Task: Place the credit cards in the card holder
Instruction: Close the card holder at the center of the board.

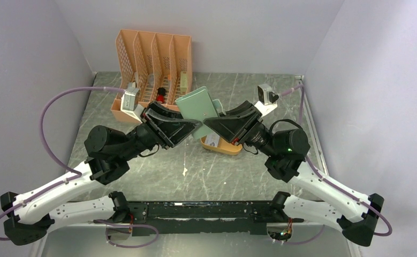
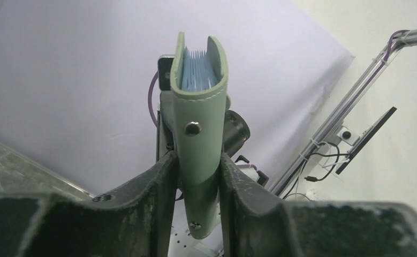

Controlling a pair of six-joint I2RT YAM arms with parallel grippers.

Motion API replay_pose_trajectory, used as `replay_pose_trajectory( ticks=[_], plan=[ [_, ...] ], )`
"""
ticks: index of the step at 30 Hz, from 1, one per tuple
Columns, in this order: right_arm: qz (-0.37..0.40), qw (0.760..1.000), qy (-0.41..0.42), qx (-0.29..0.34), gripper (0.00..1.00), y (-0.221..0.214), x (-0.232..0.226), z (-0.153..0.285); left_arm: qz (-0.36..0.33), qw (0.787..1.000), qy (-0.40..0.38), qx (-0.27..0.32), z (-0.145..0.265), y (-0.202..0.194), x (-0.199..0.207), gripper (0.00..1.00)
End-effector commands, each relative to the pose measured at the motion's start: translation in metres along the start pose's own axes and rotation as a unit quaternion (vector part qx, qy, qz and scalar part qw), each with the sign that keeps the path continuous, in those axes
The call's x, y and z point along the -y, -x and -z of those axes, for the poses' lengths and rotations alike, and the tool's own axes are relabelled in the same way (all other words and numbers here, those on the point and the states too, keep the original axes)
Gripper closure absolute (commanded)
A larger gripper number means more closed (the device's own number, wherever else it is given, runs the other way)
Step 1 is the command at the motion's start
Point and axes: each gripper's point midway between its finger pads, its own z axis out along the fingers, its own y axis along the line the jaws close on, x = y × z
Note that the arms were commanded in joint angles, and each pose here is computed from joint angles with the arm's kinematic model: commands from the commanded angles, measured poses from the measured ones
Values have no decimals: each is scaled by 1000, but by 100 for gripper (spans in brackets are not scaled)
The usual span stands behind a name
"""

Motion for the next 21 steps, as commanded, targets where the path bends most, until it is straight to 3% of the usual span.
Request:
replay_pose_trajectory(
  ticks=[1,7,9,12,18,19,21],
  plan=[
    [11,1000,2,12,100,3,-3,1,-6,999,-27,31,-4,22,19,64],
    [10,1000,-1,14,100,1,-1,3,-8,999,-16,44,-1,27,16,64],
    [11,1000,0,12,100,1,-1,3,-9,999,-17,43,-1,27,16,71],
    [10,1000,0,10,100,-1,-1,2,-13,999,-19,36,-3,25,17,93],
    [18,1000,-10,4,100,-1,-1,7,-15,999,-2,36,3,24,10,95],
    [25,1000,-18,-4,93,-2,0,8,-14,999,7,35,5,23,8,95],
    [46,998,-44,-21,67,0,2,11,-17,999,35,30,9,23,0,95]
  ],
)
